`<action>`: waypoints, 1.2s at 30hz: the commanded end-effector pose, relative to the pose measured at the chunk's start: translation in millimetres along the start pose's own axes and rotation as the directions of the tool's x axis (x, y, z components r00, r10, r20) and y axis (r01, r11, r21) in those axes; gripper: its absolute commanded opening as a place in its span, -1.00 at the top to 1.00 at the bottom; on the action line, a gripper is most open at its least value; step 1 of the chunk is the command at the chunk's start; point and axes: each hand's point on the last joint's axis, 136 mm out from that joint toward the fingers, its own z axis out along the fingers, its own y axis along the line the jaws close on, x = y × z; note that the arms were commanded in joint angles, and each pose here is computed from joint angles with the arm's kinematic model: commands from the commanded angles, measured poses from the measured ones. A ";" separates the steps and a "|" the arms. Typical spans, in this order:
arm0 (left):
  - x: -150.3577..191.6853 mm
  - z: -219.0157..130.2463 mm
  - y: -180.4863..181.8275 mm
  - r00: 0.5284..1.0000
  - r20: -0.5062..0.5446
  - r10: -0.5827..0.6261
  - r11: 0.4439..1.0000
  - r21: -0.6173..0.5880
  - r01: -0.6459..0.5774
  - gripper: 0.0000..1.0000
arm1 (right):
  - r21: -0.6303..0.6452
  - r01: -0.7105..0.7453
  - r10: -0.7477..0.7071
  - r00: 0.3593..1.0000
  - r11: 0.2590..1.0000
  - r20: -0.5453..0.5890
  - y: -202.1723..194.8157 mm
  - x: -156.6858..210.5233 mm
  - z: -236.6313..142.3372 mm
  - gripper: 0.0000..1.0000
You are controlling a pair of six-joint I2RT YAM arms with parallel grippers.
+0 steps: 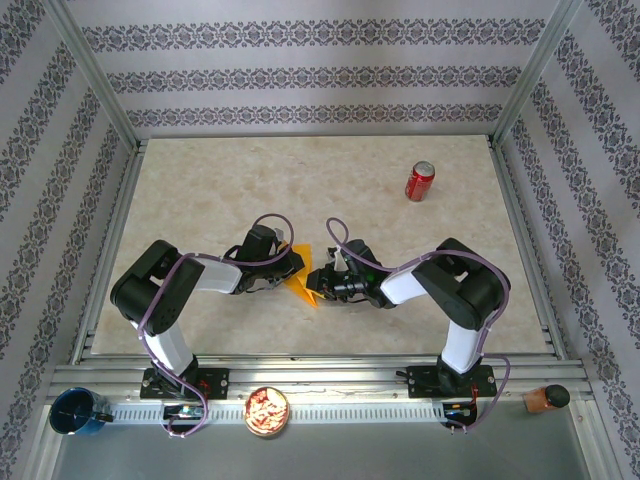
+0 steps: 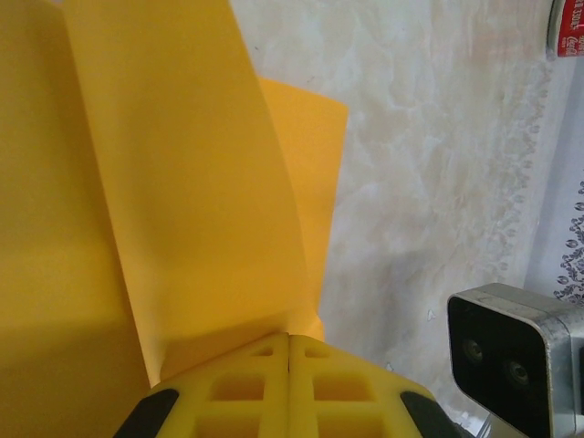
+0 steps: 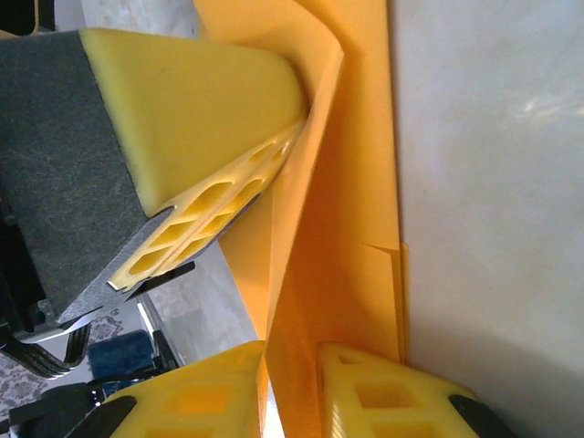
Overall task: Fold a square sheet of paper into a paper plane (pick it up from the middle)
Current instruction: Fourth fold the wing at the center of the table.
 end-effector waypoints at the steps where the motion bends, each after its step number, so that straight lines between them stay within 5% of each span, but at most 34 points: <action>1: -3.9 0.5 -2.7 1.000 0.000 0.027 0.999 0.018 -0.027 0.91 | 0.039 -0.010 0.008 0.999 0.999 0.048 -4.3 -11.3 -6.0 0.52; 10: -4.4 2.2 -5.5 1.000 -0.004 0.030 0.999 0.027 -0.030 0.91 | 0.046 -0.021 0.019 0.999 0.999 0.048 -4.3 -19.1 2.3 0.54; 19: -5.9 -0.3 -13.5 0.999 -0.001 0.039 0.998 0.049 -0.039 0.90 | 0.061 -0.058 0.054 0.997 0.996 0.054 -18.3 -15.9 1.6 0.80; 36: -19.5 -20.9 -20.7 0.991 0.107 0.079 0.996 0.039 -0.083 0.64 | 0.049 -0.112 0.108 0.991 0.992 0.084 -32.2 -11.1 -2.7 0.99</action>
